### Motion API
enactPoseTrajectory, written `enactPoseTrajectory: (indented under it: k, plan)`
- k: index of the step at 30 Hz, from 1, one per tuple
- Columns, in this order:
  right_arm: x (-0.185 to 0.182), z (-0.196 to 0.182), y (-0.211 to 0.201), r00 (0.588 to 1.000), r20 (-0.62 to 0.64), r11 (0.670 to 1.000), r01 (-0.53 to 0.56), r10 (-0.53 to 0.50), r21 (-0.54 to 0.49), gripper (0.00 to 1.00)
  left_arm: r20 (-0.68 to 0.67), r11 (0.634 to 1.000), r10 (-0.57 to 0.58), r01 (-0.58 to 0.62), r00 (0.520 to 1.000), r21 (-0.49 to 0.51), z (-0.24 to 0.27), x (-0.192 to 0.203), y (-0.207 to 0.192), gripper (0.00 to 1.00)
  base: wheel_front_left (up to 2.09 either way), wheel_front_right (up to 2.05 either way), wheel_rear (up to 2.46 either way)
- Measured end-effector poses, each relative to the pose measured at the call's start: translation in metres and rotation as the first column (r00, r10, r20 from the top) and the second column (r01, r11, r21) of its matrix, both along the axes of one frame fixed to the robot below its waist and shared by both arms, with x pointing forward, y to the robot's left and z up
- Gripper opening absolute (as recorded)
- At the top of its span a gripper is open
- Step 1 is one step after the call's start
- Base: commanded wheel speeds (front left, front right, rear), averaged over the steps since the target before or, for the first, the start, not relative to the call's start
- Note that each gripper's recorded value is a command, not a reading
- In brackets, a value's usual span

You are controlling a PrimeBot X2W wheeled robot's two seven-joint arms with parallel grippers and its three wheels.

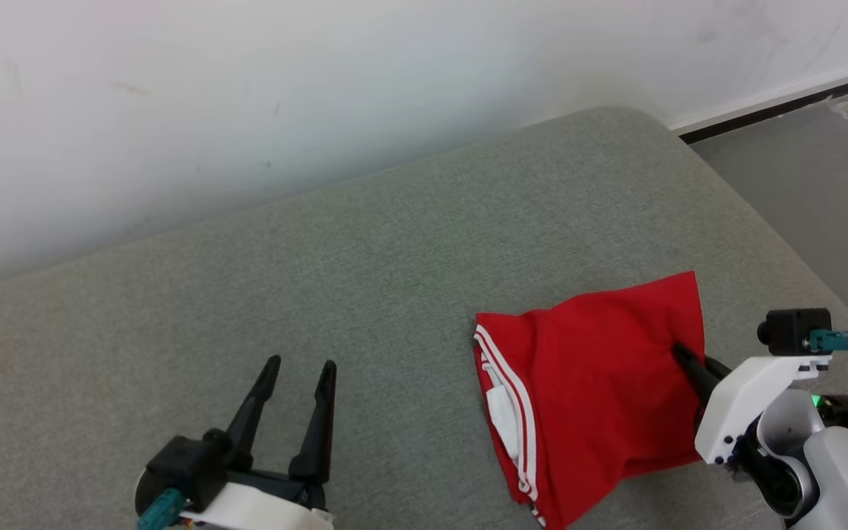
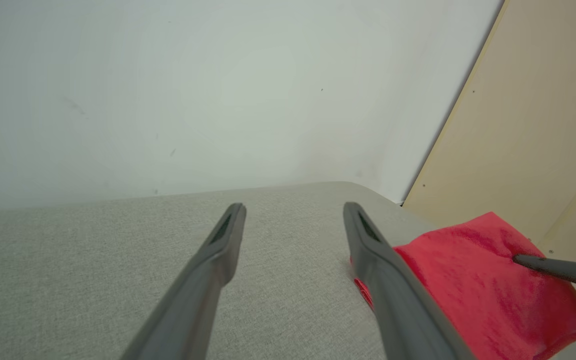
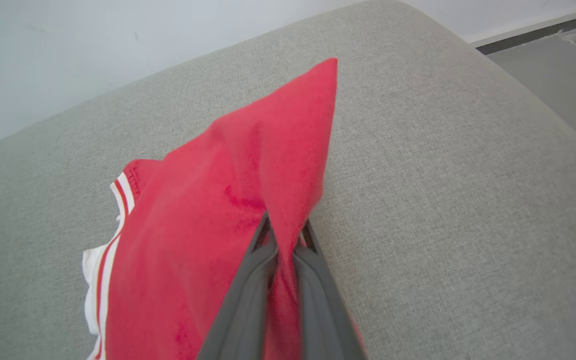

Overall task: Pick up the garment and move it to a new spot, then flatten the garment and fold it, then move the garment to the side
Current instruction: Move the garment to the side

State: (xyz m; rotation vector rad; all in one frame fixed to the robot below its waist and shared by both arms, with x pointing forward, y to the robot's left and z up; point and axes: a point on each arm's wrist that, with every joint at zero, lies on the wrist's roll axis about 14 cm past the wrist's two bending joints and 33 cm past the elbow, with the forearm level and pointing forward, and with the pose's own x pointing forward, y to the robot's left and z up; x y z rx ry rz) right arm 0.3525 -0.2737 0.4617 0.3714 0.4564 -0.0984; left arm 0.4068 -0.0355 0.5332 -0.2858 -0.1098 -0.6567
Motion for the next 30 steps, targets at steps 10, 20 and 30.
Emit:
enactPoseTrajectory:
  k: [10,20,30]
  plan:
    - [0.085,0.032,-0.007,0.995,0.058,0.987,-0.071,0.080,-0.141,0.00,-0.037,0.998,0.031,-0.029,0.999,0.047,-0.033,0.033,0.021,1.00,0.00,0.00,0.00]
    - [0.176,0.052,-0.064,0.990,0.142,0.974,0.044,-0.012,-0.223,0.00,-0.098,0.992,0.094,-0.085,0.991,0.089,-0.078,0.068,0.053,1.00,0.00,0.00,0.00]
    - [0.201,0.011,-0.121,0.988,0.029,0.941,0.153,-0.151,-0.303,0.00,-0.147,0.988,0.127,-0.112,0.981,0.109,-0.111,0.084,0.071,1.00,0.00,0.00,0.00]
